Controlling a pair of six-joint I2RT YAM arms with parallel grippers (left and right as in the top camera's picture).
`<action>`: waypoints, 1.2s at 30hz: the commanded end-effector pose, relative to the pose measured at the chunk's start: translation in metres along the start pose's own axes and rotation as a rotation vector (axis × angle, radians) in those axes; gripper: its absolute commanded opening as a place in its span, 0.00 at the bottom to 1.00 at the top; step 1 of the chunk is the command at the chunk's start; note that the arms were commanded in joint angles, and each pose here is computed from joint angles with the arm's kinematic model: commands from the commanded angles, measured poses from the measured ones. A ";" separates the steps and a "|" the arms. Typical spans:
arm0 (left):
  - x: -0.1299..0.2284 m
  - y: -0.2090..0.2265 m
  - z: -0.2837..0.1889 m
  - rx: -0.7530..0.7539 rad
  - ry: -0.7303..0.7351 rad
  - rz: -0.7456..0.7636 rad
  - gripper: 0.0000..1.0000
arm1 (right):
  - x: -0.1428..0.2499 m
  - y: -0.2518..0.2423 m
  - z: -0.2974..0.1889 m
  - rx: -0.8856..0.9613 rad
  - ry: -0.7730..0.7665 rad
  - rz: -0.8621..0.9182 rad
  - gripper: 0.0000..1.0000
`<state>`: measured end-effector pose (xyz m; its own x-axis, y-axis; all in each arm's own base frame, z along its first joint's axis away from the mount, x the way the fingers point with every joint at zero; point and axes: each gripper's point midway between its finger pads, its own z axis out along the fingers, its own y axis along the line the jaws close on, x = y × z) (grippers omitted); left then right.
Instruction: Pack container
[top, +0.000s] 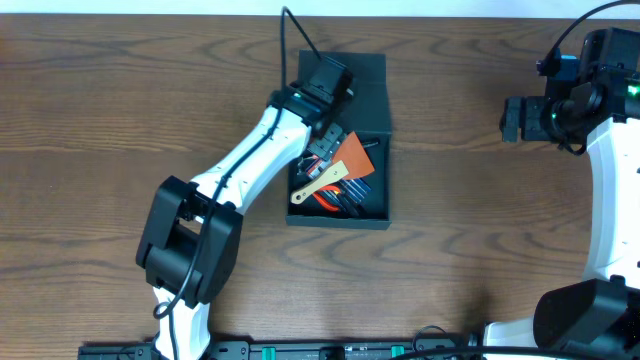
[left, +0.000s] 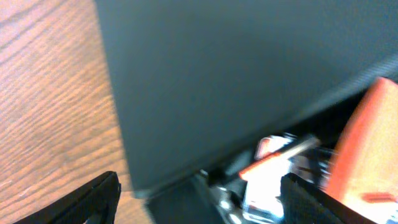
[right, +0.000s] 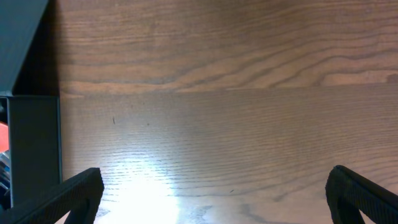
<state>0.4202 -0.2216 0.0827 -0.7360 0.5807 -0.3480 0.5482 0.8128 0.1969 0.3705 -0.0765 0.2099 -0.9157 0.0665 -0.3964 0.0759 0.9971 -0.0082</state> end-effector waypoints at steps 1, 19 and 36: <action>-0.002 0.009 0.001 -0.017 -0.006 0.000 0.81 | 0.001 -0.003 0.002 0.004 0.007 0.000 0.99; 0.004 -0.025 0.017 0.026 0.033 0.100 0.81 | 0.001 -0.002 0.002 -0.002 0.005 0.007 0.99; 0.004 -0.056 0.009 -0.012 0.032 0.186 0.81 | 0.001 -0.002 0.002 -0.002 0.005 0.007 0.99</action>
<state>0.3872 -0.2728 0.0633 -0.6275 0.7213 -0.2932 0.6837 0.6906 0.2356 0.3705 -0.0765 0.2099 -0.9156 0.0669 -0.3964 0.0761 0.9971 -0.0077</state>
